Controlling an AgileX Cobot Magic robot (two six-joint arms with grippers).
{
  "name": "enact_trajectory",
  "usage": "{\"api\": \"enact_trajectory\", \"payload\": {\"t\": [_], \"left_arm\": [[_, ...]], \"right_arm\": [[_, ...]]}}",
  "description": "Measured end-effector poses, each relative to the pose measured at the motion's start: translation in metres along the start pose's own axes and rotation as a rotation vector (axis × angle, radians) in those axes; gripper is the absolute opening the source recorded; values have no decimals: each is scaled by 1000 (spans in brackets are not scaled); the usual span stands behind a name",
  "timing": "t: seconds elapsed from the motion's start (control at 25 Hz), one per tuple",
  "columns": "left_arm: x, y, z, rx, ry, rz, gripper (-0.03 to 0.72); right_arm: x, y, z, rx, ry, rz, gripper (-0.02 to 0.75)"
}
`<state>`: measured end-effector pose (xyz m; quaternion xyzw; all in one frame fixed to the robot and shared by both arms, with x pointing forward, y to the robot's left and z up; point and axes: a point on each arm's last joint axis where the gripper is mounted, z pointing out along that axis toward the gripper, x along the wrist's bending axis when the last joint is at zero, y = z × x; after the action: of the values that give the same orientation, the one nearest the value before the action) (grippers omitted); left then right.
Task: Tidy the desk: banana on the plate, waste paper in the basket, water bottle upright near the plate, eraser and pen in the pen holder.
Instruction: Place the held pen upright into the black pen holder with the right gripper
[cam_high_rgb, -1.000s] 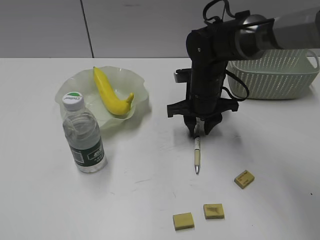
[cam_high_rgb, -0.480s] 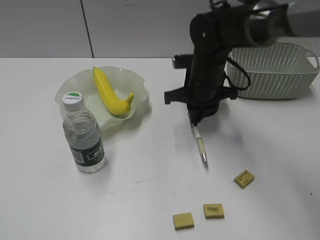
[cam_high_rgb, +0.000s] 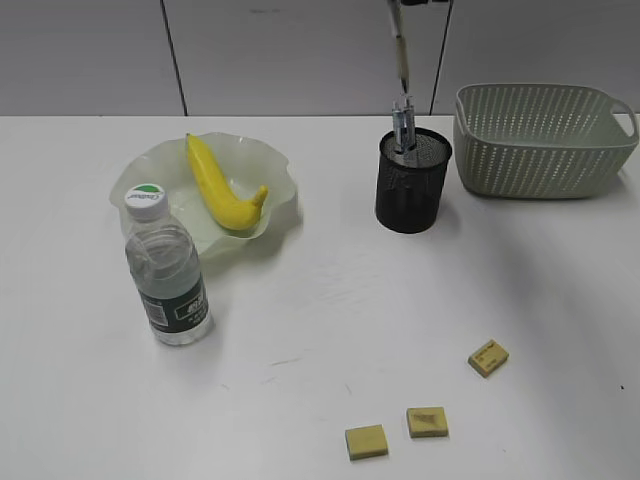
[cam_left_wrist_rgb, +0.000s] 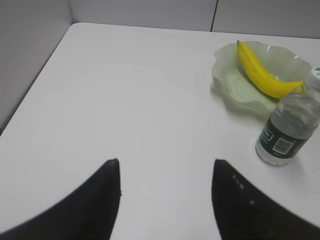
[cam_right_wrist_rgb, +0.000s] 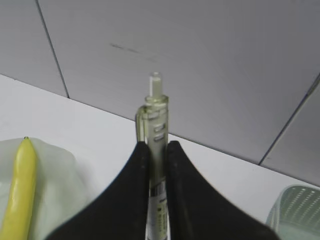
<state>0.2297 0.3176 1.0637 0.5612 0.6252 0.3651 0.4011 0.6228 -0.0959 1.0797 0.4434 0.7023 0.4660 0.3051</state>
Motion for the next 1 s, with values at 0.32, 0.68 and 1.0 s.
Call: {"api": "enact_trajectory", "payload": {"t": [0.32,0.68,1.0], "left_arm": [[0,0,0,0,0,0,435],[0,0,0,0,0,0,435],[0,0,0,0,0,0,435]], "right_arm": [[-52,-60,26,-21,21,53,73],[-65,-104,54,61,18,84,107],[-73,-71,20,108,-93,71,454]]}}
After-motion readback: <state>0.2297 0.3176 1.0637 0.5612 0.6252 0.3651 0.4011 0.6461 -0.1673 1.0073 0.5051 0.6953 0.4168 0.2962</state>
